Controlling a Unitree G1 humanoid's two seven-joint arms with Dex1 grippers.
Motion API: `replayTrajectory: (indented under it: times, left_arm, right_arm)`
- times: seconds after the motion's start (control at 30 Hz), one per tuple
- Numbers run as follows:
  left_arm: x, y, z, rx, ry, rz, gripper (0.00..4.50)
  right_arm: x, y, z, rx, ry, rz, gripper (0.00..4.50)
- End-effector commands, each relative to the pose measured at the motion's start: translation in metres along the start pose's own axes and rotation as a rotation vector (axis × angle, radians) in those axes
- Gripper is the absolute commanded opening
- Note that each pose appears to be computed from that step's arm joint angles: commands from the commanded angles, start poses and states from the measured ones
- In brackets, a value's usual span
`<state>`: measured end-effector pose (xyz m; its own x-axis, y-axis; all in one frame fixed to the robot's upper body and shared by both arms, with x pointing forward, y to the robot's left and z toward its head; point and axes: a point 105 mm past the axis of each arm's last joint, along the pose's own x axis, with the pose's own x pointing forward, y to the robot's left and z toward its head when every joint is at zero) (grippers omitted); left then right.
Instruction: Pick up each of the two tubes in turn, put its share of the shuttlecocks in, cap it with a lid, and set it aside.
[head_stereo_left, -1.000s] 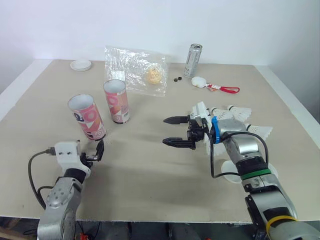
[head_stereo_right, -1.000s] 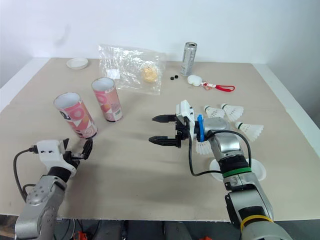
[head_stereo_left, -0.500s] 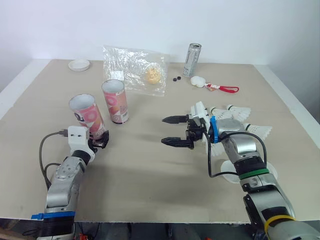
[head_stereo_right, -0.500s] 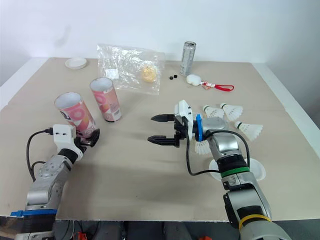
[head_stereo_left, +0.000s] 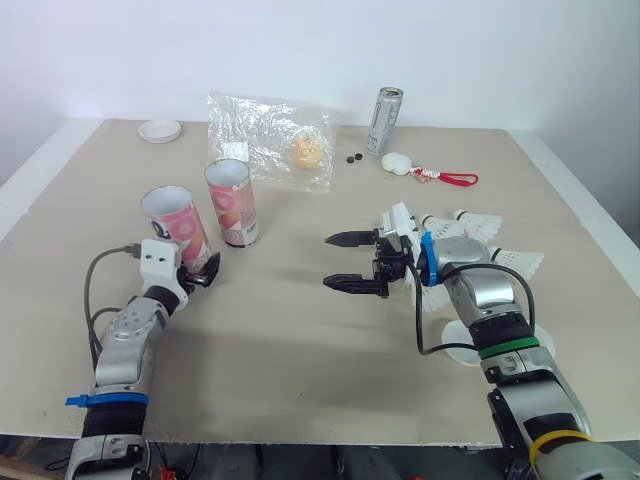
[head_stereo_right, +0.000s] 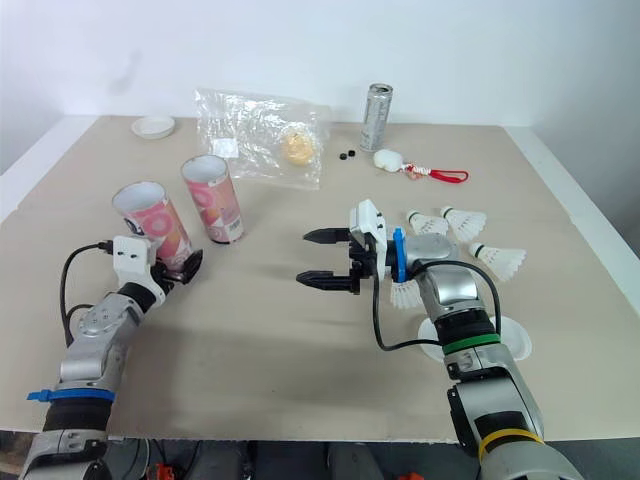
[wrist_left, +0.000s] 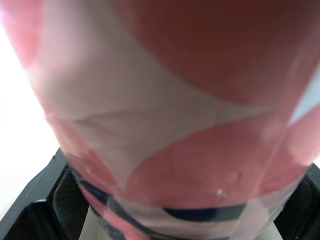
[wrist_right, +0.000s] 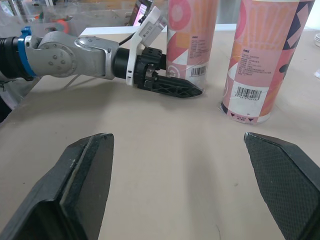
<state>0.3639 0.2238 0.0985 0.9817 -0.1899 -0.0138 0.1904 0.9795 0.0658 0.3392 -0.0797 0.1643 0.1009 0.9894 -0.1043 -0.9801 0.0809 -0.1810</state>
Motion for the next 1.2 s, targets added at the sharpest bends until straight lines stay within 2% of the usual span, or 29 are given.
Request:
replayTrajectory:
  times: [0.03,0.1,0.13,0.2,0.23,0.5,0.67,0.77,0.9,1.0,1.2]
  left_arm:
    - [0.001,0.001,-0.004,0.013,0.019,-0.014,4.5]
    - [0.0,0.002,-0.008,0.011,0.03,-0.012,3.98]
    - [0.0,0.003,-0.009,0.004,0.029,-0.004,3.86]
    - [-0.001,0.007,-0.008,-0.009,0.02,0.012,3.07]
    - [-0.001,0.009,-0.007,-0.012,0.015,0.021,3.0]
    - [-0.011,0.016,0.0,0.028,-0.019,0.03,3.0]
    - [-0.027,0.01,0.014,0.163,-0.065,-0.081,3.0]
    - [-0.04,0.001,0.025,0.241,-0.073,-0.202,3.0]
    - [-0.057,-0.028,0.038,0.398,-0.027,-0.489,3.0]
    - [-0.065,-0.06,0.036,0.489,0.067,-0.749,3.0]
    - [-0.06,-0.102,0.031,0.536,0.211,-1.031,3.0]
  right_arm:
    - [-0.003,-0.005,0.02,-0.073,-0.02,-0.011,4.47]
    - [-0.003,-0.004,0.019,-0.071,-0.02,-0.007,4.5]
    - [-0.003,-0.003,0.018,-0.07,-0.019,-0.005,4.5]
    - [-0.002,-0.002,0.018,-0.07,-0.019,-0.003,4.5]
    - [-0.002,-0.002,0.018,-0.07,-0.019,-0.003,4.5]
    - [-0.003,0.002,0.018,-0.07,-0.027,0.0,4.5]
    - [-0.008,0.009,0.028,-0.069,-0.072,-0.045,4.5]
    - [-0.014,0.019,0.036,-0.068,-0.096,-0.102,4.5]
    - [-0.026,0.032,0.046,-0.054,-0.111,-0.273,4.5]
    - [-0.037,0.039,0.045,-0.031,-0.082,-0.45,4.5]
    - [-0.051,0.055,0.037,-0.002,-0.011,-0.737,4.5]
